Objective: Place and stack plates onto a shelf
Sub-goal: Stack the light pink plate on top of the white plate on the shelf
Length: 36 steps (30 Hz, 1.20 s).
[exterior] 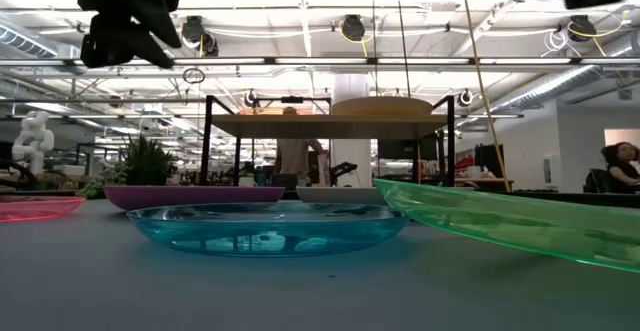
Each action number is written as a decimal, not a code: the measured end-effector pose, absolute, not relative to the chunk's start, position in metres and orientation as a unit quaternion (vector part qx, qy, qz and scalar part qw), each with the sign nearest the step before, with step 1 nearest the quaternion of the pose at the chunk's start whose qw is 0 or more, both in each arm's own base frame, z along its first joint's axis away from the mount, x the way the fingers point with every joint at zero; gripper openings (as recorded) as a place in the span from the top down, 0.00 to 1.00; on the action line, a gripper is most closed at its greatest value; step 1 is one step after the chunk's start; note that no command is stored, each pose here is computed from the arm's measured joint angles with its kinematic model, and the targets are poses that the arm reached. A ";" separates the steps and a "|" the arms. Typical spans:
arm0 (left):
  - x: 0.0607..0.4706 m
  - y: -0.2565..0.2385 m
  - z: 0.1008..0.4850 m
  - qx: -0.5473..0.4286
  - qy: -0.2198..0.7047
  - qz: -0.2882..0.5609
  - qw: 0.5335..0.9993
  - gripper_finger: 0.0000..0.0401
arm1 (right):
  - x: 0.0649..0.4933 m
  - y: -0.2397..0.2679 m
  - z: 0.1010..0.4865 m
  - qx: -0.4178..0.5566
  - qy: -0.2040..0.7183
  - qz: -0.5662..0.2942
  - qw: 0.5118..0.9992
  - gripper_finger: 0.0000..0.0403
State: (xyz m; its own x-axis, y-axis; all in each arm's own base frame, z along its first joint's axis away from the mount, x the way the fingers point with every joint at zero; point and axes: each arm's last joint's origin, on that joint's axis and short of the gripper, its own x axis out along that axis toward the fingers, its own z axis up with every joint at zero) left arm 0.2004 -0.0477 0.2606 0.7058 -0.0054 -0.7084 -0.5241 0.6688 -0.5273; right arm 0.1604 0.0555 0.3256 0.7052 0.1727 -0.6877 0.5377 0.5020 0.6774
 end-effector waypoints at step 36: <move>0.203 -0.047 0.263 -0.359 0.330 0.153 0.859 0.66 | 0.185 -0.102 0.411 0.498 0.074 -0.279 0.818 1.00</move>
